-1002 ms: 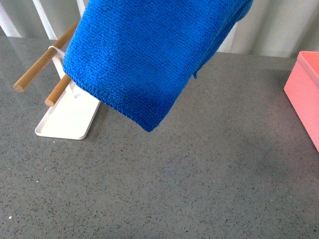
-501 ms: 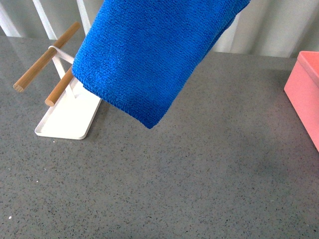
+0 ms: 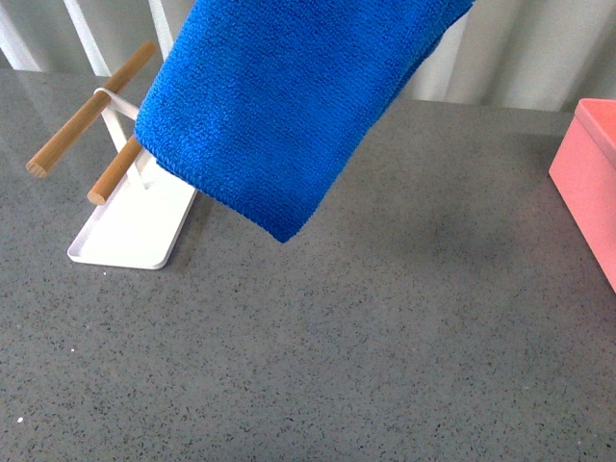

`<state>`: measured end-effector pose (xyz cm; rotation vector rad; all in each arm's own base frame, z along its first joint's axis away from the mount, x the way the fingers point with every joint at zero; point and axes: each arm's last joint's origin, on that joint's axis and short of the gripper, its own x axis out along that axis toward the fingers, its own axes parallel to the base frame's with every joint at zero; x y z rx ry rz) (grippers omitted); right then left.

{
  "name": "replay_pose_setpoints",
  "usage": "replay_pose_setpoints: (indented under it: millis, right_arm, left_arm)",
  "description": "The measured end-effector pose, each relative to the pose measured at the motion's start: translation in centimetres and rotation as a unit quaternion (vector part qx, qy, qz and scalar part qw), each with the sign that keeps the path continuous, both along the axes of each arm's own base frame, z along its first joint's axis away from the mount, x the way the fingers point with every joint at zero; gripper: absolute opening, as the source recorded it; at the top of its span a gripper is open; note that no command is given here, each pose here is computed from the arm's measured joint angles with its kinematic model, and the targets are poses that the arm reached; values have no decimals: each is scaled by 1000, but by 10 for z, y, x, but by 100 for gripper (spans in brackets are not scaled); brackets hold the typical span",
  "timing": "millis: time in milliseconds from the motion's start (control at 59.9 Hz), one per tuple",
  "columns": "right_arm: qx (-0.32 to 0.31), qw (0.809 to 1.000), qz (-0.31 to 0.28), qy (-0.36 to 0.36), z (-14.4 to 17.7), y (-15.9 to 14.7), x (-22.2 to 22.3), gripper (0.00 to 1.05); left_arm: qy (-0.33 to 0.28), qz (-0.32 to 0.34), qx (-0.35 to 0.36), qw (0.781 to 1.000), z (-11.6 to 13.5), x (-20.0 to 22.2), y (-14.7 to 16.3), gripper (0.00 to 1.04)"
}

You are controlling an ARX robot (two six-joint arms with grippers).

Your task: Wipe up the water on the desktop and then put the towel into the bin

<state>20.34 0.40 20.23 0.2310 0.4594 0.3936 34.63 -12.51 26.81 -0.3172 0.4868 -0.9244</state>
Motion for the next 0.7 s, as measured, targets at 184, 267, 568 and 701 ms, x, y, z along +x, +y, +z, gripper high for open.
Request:
replay_pose_setpoints:
  millis: [184,267,568,701]
  right_arm:
    - [55,991,117,30,3,20,38,98]
    - [79,984,159,25,7,32,51,98]
    - [93,980,167,50,-7,64,88,98]
    - [100,976,183,57,-11,73,93,98]
  left_arm:
    - [0,-1,0,1000,0,0,0,5]
    - [0,-1,0,1000,0,0,0,5]
    - [0,0,0,1000,0,0,0,5]
    - [0,0,0,1000,0,0,0,5]
